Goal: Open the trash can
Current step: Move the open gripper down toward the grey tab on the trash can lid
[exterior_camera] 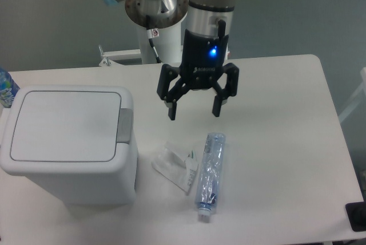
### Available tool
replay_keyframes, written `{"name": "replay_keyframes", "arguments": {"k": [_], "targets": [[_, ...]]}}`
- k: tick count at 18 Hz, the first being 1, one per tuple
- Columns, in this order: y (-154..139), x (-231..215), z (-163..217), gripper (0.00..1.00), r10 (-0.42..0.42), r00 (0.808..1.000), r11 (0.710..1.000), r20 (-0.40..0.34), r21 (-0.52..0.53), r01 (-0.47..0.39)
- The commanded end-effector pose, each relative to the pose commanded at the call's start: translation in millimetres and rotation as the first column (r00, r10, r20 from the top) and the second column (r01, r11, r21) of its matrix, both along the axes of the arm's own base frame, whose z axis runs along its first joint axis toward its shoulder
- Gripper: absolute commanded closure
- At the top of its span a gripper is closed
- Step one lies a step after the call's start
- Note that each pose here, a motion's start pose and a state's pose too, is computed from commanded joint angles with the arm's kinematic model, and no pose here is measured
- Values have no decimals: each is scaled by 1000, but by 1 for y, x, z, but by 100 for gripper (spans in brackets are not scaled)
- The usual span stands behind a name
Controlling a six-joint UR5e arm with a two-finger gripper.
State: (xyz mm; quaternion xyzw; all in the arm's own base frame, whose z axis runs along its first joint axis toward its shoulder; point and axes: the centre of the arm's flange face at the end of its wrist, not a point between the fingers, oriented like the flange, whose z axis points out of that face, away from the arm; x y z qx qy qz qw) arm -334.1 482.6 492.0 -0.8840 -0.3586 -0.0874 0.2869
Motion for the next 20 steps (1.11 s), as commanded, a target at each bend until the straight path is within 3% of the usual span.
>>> {"name": "replay_keyframes", "arguments": {"k": [4, 20], "targets": [[9, 0, -4, 0, 35, 998, 999, 50, 13, -36], [35, 34, -20, 0, -37, 997, 999, 74, -1, 37]]}}
